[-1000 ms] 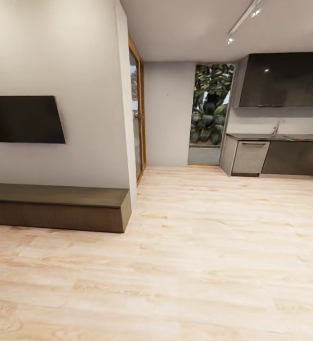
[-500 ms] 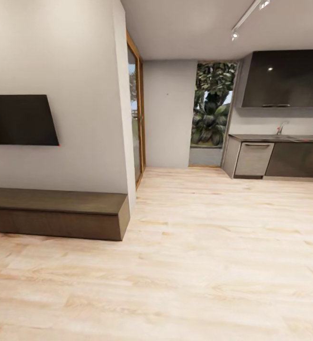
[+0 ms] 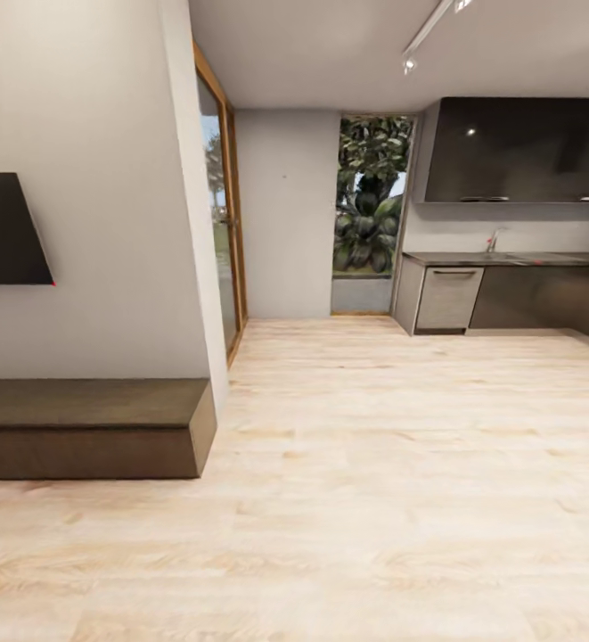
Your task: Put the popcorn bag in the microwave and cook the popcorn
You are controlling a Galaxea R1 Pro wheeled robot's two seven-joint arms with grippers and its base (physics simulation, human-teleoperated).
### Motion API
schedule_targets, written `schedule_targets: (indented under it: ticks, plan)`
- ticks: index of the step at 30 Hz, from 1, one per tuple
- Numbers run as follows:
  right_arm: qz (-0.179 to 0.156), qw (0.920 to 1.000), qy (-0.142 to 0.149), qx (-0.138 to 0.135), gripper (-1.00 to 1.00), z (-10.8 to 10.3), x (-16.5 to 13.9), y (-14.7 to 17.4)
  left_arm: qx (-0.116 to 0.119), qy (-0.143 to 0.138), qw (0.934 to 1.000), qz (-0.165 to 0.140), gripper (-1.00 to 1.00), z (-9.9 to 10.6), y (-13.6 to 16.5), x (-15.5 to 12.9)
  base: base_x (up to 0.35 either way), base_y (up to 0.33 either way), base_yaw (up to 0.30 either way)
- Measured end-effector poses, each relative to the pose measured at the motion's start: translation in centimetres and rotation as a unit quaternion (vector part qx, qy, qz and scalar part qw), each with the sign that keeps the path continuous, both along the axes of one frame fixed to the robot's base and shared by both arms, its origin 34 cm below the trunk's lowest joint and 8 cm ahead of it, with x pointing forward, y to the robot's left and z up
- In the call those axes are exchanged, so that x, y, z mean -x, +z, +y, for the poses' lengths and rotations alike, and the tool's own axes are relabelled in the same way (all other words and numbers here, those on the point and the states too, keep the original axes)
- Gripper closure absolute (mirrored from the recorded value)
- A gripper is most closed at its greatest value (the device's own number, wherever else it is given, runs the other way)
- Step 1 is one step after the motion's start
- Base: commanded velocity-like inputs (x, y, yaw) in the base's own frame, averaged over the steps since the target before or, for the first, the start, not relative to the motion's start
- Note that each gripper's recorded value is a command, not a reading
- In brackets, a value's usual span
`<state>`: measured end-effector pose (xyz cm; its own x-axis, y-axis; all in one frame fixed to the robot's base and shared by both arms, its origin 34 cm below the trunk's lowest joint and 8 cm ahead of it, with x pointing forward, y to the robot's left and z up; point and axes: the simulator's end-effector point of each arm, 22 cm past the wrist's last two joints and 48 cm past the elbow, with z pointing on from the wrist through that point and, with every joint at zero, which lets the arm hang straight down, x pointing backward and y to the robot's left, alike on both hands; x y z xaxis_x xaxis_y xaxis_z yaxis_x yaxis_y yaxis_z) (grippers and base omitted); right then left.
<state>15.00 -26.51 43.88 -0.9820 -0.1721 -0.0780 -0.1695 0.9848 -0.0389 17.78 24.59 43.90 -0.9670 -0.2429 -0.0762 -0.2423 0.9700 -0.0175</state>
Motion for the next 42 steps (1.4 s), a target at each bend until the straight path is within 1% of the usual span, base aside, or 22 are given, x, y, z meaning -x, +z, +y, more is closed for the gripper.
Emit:
schedule_targets:
  ticks: [9, 29, 34, 42]
  plan:
    - [0.000, 1.0000, 0.001, -0.002, -1.00, 0.29, 0.00, -0.01, -0.001, 0.000, 1.0000, -0.003, -1.00, 0.09, 0.01, -0.15, 0.286, 0.000, -0.239]
    - [0.001, 1.0000, 0.001, -0.002, -1.00, 0.33, 0.02, -0.02, 0.000, 0.003, 1.0000, -0.006, -1.00, -0.07, 0.02, -0.35, 0.019, 0.000, -0.242]
    - [0.000, 1.0000, 0.000, -0.002, -1.00, 0.33, 0.02, -0.01, 0.002, -0.003, 1.0000, 0.000, -1.00, -0.23, 0.00, 0.00, 0.298, 0.000, -0.246]
    - [0.001, 1.0000, 0.000, -0.002, -1.00, 0.40, 0.03, -0.01, 0.002, -0.004, 1.0000, 0.000, -1.00, -0.25, 0.00, 0.01, 0.321, 0.000, -0.246]
